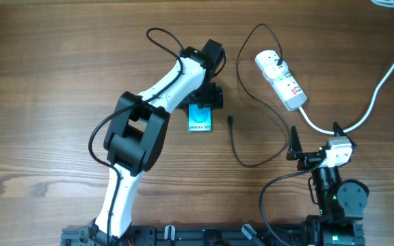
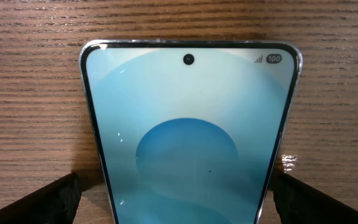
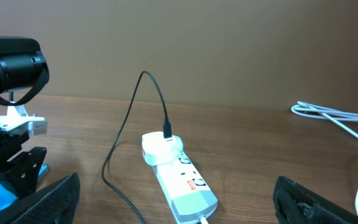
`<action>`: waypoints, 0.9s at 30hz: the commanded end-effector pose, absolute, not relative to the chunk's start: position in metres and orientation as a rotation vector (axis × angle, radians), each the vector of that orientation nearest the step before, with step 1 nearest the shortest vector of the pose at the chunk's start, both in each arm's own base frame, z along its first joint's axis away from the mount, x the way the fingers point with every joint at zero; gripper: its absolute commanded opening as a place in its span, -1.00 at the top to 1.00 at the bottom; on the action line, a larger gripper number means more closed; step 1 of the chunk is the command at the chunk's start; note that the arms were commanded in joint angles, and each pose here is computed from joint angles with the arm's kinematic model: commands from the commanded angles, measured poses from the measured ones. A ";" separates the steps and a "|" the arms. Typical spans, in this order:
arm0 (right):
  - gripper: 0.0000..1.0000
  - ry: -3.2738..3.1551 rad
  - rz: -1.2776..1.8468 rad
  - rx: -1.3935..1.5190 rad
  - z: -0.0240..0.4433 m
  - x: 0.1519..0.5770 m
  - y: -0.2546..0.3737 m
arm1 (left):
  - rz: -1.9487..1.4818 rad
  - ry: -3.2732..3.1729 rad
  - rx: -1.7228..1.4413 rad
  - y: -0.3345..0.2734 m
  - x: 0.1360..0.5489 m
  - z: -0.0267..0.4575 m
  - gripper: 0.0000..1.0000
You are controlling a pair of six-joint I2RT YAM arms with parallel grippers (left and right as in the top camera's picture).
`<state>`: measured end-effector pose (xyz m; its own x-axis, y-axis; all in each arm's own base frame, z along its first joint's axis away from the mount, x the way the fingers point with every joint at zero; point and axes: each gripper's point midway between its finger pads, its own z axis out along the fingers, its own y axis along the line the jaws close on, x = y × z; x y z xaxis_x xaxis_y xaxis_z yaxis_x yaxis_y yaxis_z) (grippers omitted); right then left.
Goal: Plug charger to phone and switch on socket
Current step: 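Lower the left gripper onto the phone and close on it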
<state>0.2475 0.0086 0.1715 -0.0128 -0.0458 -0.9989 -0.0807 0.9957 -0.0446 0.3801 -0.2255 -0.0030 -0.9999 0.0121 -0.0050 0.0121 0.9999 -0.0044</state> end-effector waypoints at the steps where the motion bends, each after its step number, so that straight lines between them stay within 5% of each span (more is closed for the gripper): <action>1: -0.99 1.578 0.015 -0.095 0.173 0.247 0.007 | 0.041 3.206 -0.047 -0.213 0.368 -0.033 -1.00; 27: -1.00 1.578 0.015 -0.095 0.173 0.247 0.007 | 0.016 3.276 -0.052 -0.214 0.353 -0.032 -1.00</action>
<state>0.2475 0.0086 0.1715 -0.0128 -0.0458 -0.9989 -0.0807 0.9957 -0.0446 0.3749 -0.2222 -0.0031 -0.9997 -0.0090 0.0232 -0.0091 1.0000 -0.0041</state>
